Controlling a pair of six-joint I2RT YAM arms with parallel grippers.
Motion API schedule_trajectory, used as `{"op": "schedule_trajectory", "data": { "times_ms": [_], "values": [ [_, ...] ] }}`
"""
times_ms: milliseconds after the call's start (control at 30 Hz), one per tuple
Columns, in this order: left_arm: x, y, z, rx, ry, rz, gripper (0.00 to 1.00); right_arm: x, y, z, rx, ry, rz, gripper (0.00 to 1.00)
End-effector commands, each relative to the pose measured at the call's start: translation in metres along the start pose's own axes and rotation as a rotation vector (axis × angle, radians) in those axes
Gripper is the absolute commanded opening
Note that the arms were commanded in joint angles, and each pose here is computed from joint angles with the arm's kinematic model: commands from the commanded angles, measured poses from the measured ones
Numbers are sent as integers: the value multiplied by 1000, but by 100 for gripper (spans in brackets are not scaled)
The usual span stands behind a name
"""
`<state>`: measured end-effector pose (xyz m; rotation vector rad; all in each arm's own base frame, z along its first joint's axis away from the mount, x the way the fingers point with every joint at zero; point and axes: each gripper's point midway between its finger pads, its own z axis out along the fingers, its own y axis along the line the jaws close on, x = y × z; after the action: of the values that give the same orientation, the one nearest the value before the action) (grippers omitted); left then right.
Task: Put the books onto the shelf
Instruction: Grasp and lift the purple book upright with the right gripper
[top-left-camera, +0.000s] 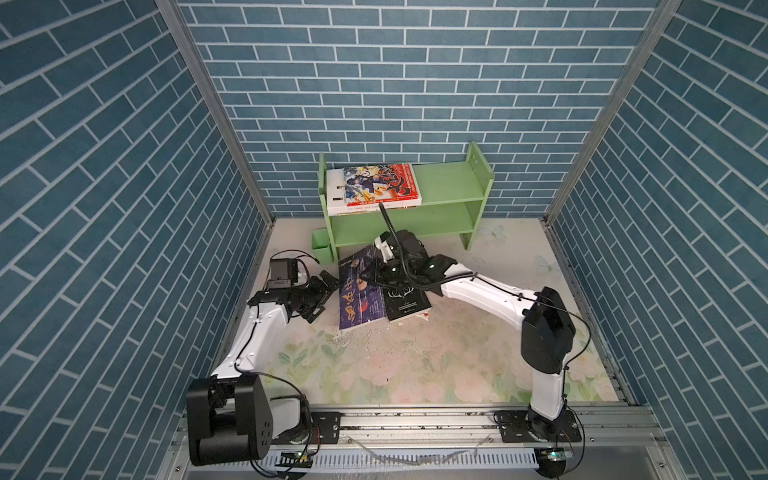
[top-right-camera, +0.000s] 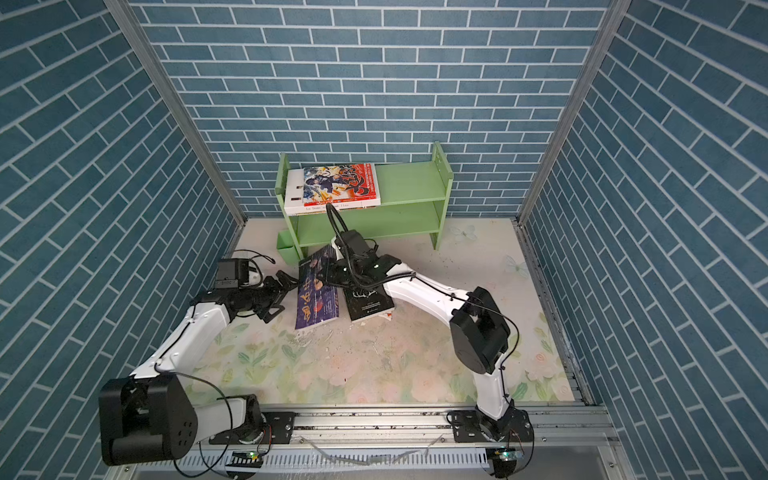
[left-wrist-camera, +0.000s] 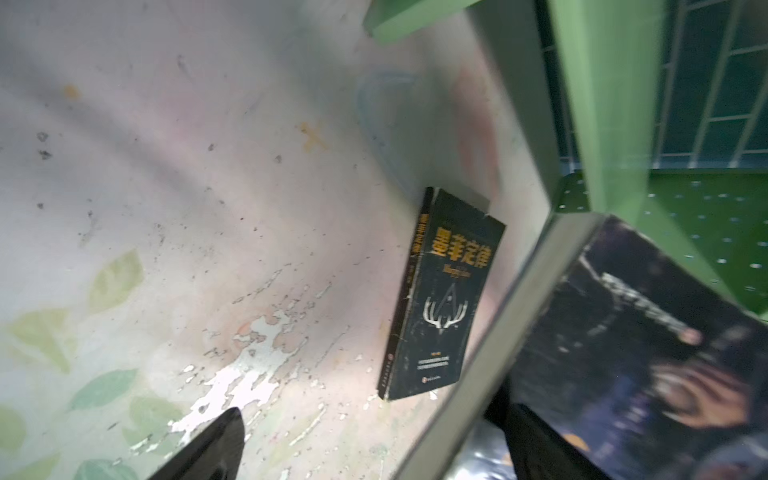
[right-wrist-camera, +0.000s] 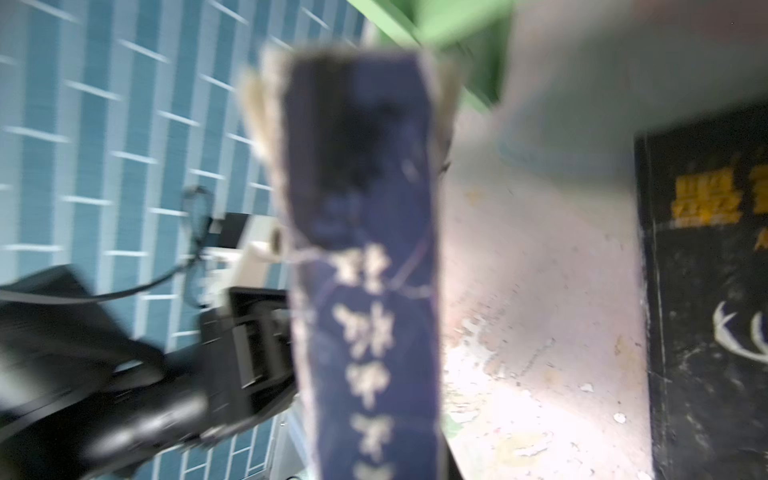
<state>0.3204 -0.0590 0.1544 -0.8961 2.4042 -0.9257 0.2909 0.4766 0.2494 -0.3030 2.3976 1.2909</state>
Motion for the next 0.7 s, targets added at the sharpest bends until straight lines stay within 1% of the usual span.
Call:
{"op": "schedule_trajectory", "data": {
  "times_ms": [0, 100, 167, 267, 300, 333, 400, 433, 500, 600, 667],
  "values": [
    [-8, -18, -29, 35, -34, -19, 100, -35, 83, -75, -158, -129, -141, 0],
    [-20, -48, -53, 117, -76, -8, 100, -40, 117, -117, -241, -178, -195, 0],
    [-25, -70, -65, 177, -89, 18, 100, -51, 126, -140, -237, -257, -236, 0],
    [-30, -115, -84, 355, -87, 51, 100, -77, 140, -170, -230, -428, -309, 0],
    [-31, -131, -92, 423, -87, 65, 100, -89, 142, -177, -222, -507, -328, 0],
    [-33, -147, -102, 483, -88, 77, 100, -102, 139, -183, -196, -590, -336, 0],
    [-33, -171, -120, 568, -90, 118, 100, -129, 130, -193, -139, -738, -297, 0],
    [-33, -183, -130, 605, -93, 144, 100, -142, 127, -198, -131, -800, -277, 0],
    [-29, -203, -149, 675, -97, 199, 100, -159, 130, -203, -158, -873, -264, 0],
    [-27, -226, -173, 772, -97, 215, 100, -182, 137, -209, -174, -930, -264, 0],
    [-27, -234, -178, 798, -97, 209, 100, -193, 143, -212, -185, -965, -267, 0]
  ]
}}
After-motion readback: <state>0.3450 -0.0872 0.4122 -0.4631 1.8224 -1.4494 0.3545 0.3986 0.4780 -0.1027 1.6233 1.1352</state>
